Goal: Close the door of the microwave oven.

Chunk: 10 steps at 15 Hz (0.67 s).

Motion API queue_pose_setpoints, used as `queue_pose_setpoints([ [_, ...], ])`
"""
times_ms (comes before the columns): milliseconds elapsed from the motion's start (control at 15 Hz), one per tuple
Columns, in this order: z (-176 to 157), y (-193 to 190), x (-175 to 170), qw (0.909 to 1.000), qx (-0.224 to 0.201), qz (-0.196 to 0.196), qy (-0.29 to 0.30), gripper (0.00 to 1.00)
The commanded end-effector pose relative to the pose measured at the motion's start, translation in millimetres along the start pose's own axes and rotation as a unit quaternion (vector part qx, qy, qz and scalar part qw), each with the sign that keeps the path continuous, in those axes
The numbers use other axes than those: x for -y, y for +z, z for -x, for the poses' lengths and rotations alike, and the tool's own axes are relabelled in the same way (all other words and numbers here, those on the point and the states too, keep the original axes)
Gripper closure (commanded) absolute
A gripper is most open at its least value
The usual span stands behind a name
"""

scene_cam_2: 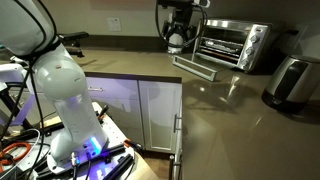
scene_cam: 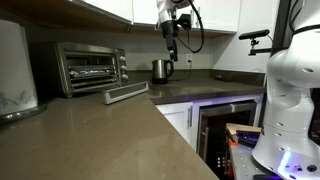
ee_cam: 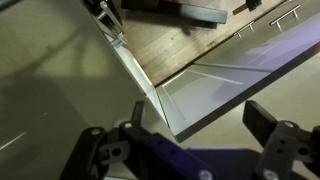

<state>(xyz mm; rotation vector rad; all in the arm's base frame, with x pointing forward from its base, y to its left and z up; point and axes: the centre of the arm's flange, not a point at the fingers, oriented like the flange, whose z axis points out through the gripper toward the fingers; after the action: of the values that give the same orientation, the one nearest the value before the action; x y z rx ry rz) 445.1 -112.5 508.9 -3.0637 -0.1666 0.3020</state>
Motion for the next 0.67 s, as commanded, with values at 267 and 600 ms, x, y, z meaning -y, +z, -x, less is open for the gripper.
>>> queue_pose_setpoints([
  [267, -72, 0, -9, 0.9995, -0.024, -0.013, 0.015, 0.00],
  [600, -104, 7, 7, 0.9961, -0.075, 0.004, 0.046, 0.00],
])
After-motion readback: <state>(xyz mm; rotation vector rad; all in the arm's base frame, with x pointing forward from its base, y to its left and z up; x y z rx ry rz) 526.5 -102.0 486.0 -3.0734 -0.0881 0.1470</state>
